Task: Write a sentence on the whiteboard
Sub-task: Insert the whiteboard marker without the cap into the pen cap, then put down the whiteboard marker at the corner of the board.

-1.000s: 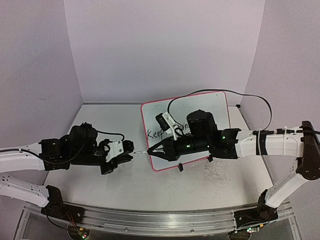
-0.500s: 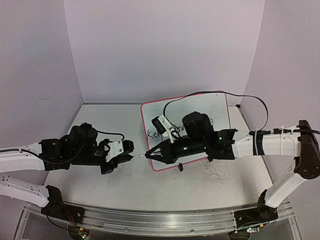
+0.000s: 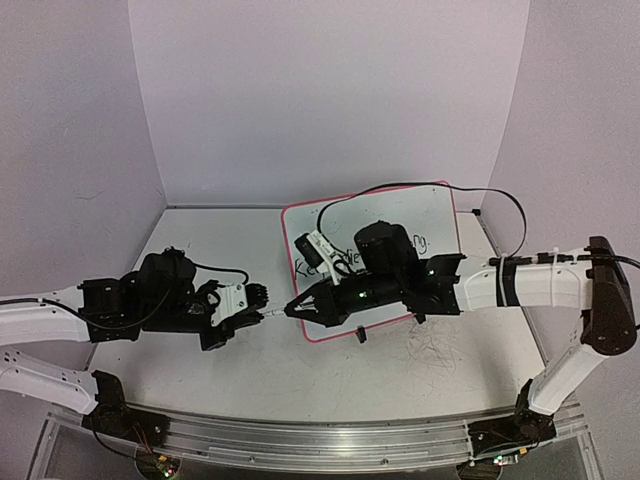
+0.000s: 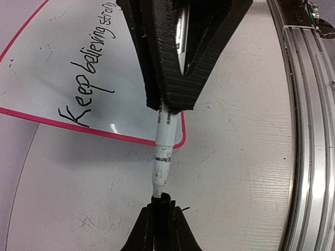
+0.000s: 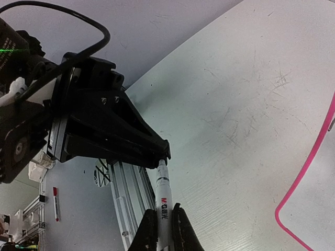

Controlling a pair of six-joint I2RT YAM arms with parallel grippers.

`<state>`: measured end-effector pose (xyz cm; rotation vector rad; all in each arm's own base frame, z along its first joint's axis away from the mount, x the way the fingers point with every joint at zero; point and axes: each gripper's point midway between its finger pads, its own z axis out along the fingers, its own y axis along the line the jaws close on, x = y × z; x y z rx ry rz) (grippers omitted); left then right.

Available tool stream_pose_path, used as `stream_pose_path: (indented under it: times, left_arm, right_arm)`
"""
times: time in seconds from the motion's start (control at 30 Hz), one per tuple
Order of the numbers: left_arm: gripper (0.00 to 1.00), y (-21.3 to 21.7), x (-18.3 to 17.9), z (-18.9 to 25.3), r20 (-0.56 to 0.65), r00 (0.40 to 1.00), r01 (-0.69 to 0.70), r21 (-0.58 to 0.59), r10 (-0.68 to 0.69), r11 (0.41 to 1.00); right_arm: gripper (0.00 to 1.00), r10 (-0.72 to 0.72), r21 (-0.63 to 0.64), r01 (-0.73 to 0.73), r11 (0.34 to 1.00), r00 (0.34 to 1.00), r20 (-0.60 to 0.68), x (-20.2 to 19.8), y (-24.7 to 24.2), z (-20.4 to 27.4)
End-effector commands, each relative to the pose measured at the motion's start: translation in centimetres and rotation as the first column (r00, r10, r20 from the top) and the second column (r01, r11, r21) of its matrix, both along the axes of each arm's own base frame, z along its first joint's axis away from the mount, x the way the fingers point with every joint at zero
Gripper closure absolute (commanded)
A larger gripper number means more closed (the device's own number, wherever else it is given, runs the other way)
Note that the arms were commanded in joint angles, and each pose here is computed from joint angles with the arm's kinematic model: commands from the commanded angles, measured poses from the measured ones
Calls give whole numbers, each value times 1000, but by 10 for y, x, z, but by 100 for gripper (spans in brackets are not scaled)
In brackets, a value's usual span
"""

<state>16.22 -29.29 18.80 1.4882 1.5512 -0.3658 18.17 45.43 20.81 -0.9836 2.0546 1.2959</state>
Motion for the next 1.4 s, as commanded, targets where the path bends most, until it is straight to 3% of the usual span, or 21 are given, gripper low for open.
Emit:
stream_pose_path:
  times: [0.0,0.33,0.5,0.63,0.83,1.1,1.17,1.23,1.3,1.37]
  left_arm:
    - [100,-16,-10,27,59,996,69,-64,-65,996]
    - [100,-49,-36,44,127,981,151,-36,-146,988]
    - [100,-62,-38,59,192,975,128,-66,-113,990]
    - [100,-63,-44,71,203,971,153,-135,-124,979]
    - [100,-62,-47,59,184,974,156,-129,-131,979]
    - [99,-39,-42,59,149,987,72,-141,-51,987]
    - [89,-29,-37,62,119,993,11,-162,9,987]
    - [68,-19,-33,70,74,995,-55,-200,71,978]
    - [54,-12,-32,76,28,993,-104,-237,114,966]
    - [47,-4,-32,89,-12,990,-139,-293,141,946]
  right_arm:
    - [100,63,8,-63,998,998,31,-3,13,12]
    - [100,201,-47,-205,978,977,-70,-19,30,-11]
    - [100,214,-62,-221,973,972,-99,-28,48,-23]
    - [100,191,-27,-195,980,975,-112,-33,67,-27]
    - [100,164,92,-153,984,977,-133,-37,81,-13]
    - [100,-17,-14,16,1000,997,-77,-15,37,-50]
    - [100,-30,-50,29,998,999,-13,-12,22,-64]
    - [100,-11,-81,15,997,998,57,-14,11,-82]
    - [100,34,-110,-21,994,993,110,-17,5,-97]
    - [100,98,-150,-73,986,980,172,-22,3,-113]
